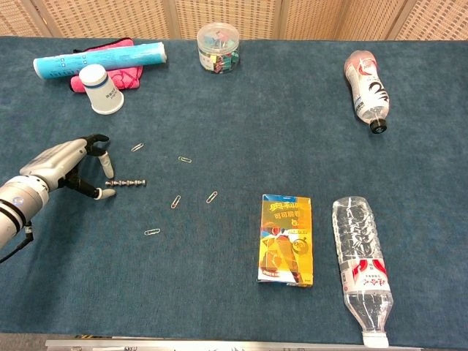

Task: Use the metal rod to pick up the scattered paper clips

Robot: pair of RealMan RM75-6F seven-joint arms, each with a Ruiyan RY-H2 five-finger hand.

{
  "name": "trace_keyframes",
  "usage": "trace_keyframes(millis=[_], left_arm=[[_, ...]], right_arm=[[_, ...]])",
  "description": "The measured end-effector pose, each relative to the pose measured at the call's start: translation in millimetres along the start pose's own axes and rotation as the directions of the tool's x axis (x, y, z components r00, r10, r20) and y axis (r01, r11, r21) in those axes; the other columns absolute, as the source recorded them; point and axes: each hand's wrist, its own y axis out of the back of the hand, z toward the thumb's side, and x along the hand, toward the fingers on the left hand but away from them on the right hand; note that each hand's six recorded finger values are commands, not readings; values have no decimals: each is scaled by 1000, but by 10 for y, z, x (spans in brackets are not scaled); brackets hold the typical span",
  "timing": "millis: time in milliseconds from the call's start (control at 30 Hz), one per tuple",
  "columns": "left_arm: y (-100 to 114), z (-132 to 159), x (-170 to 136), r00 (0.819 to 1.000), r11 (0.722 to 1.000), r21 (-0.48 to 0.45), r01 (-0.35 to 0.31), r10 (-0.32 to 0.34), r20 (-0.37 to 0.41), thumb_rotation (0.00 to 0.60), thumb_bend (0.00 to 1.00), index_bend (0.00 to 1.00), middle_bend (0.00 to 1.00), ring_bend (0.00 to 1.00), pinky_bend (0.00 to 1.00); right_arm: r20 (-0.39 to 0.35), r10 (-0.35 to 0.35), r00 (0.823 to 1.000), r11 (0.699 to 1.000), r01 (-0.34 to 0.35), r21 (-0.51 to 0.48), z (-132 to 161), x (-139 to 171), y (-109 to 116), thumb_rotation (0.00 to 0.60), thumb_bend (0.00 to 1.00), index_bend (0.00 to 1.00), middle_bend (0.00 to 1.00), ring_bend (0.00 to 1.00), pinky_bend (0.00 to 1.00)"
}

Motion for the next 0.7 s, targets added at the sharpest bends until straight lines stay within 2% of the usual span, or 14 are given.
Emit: trace_keyframes(millis=[700], left_arm=[[-4,11,45,1000,999,24,25,-25,9,600,178,520,85,0,101]], right_arm=[[3,7,1000,1000,-7,-6,-8,7,-35,600,28,192,164,130,531]])
